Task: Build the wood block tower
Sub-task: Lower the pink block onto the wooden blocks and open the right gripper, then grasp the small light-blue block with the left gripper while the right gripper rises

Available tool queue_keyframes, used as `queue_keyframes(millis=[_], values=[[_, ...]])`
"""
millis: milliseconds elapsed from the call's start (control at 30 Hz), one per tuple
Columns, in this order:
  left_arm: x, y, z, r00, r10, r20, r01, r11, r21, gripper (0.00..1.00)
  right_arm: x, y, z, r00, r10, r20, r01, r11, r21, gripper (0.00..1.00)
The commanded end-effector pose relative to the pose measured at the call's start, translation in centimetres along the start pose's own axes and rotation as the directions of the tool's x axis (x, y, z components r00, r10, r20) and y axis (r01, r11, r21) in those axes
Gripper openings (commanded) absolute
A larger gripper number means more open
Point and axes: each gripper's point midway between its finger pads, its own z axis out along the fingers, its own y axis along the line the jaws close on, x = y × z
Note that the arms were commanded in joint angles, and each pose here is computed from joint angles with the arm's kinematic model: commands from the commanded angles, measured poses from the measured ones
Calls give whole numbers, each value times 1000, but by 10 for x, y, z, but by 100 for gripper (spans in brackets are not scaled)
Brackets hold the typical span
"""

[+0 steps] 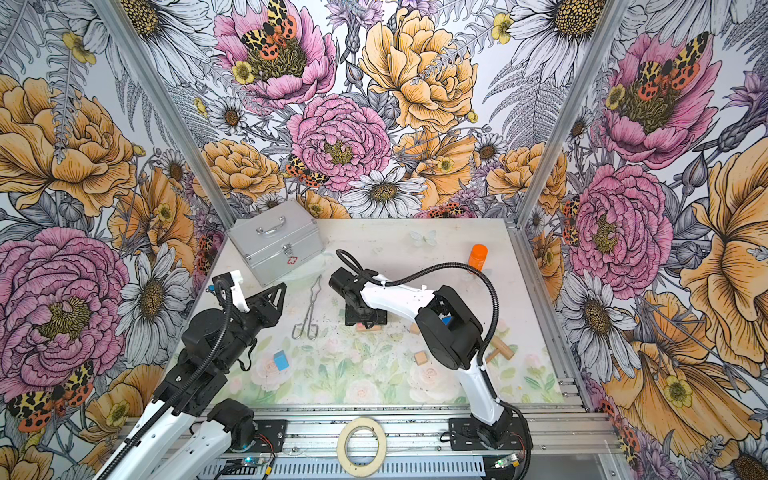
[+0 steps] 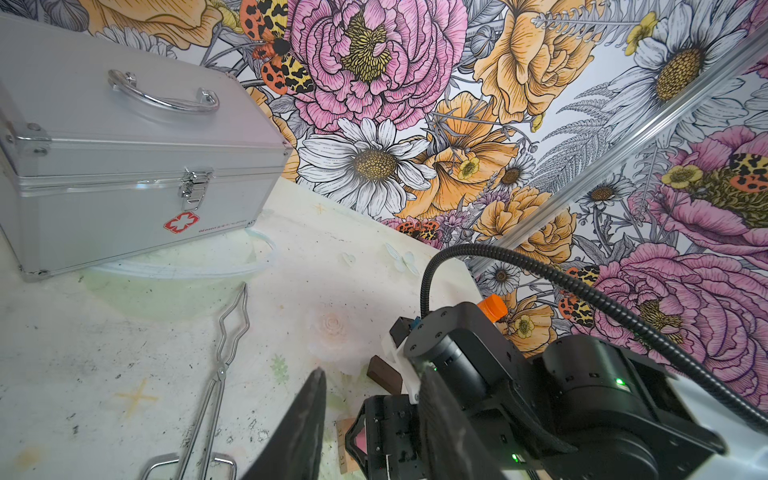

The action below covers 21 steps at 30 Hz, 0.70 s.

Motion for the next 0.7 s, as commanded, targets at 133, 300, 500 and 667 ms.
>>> queue_keyframes(millis=[133, 300, 500, 667], values=[[3, 10, -1, 999, 43, -16, -44, 996, -73, 39, -25, -12, -47, 991, 37, 131, -32, 999, -39, 78], [14, 23, -7, 987, 95, -127, -122, 967, -224, 39, -37, -34, -88, 969, 33, 244, -25, 999, -37, 78], [46, 48, -14, 944, 2, -330, -153, 889, -433, 38, -51, -51, -119, 935, -38, 352, 37, 999, 10, 79], [86, 59, -13, 896, -174, -408, -74, 848, -525, 36, -67, -63, -135, 894, -57, 445, 67, 998, -8, 81]])
